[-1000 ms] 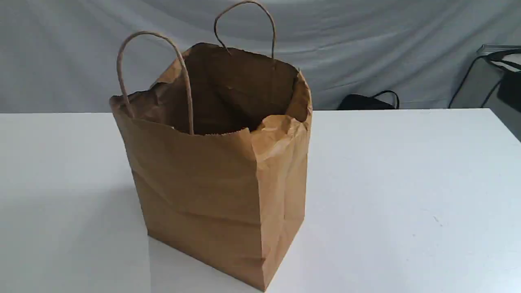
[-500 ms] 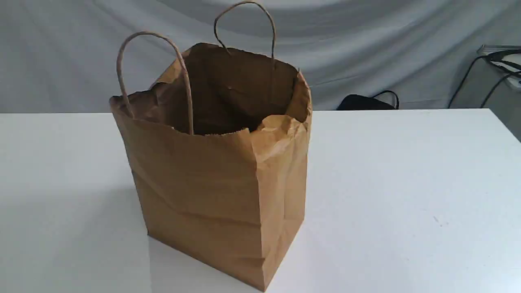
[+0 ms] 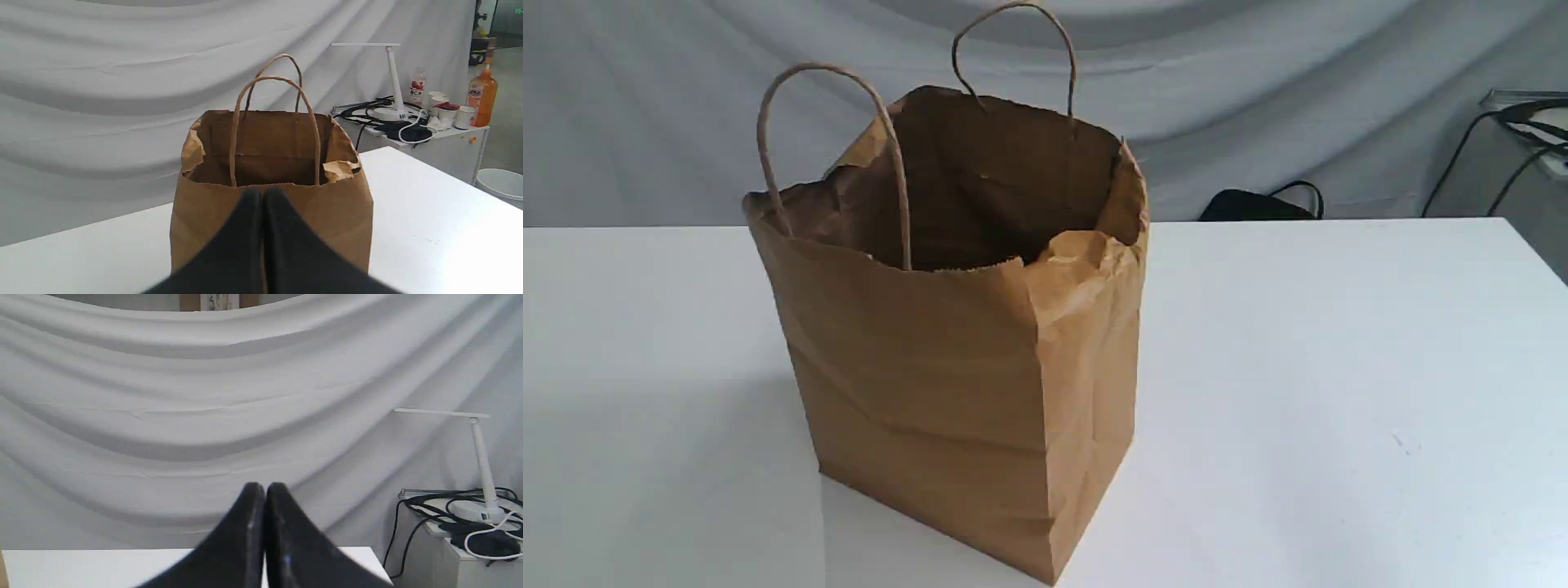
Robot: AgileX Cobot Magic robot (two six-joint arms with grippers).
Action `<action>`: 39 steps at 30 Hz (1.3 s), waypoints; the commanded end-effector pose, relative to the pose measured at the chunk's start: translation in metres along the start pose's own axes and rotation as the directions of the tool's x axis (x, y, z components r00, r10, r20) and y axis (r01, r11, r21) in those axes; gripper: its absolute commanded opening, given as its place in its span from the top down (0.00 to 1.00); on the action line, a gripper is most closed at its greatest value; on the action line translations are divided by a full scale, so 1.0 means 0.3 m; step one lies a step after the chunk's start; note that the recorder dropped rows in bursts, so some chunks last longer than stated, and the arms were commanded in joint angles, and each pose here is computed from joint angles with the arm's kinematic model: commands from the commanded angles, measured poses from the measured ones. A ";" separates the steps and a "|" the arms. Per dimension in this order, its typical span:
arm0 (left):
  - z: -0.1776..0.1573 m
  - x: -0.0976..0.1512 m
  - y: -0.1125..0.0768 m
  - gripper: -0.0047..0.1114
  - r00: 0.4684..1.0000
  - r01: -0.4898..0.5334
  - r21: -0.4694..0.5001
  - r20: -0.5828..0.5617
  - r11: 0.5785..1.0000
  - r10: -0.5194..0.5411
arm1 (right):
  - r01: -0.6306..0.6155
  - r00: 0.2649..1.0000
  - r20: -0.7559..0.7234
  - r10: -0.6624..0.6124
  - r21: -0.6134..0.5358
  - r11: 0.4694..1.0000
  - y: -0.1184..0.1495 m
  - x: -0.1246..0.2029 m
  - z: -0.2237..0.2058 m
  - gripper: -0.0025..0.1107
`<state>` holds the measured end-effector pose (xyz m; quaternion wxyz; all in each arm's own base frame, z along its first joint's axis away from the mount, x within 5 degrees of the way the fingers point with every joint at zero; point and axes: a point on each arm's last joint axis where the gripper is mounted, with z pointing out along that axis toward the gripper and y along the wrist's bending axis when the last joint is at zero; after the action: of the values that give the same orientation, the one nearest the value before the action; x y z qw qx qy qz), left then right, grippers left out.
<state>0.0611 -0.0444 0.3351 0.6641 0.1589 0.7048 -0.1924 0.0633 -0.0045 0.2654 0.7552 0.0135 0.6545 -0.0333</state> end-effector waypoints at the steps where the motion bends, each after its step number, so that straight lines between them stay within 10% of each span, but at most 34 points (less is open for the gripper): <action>1: -0.001 0.005 -0.002 0.96 1.000 0.023 0.003 0.004 1.000 -0.023 | 0.013 0.999 0.042 -0.014 0.024 1.000 -0.005 0.038 -0.028 0.98; 39: -0.001 0.007 -0.001 0.96 1.000 0.014 -0.001 -0.001 1.000 -0.014 | 0.011 0.989 -0.148 -0.012 -0.011 1.000 0.007 0.197 -0.052 0.98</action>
<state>0.0610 -0.0445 0.3350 0.6635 0.1596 0.7050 -0.1929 0.0567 -0.0032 0.2059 0.7046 -0.0073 0.7081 -0.0463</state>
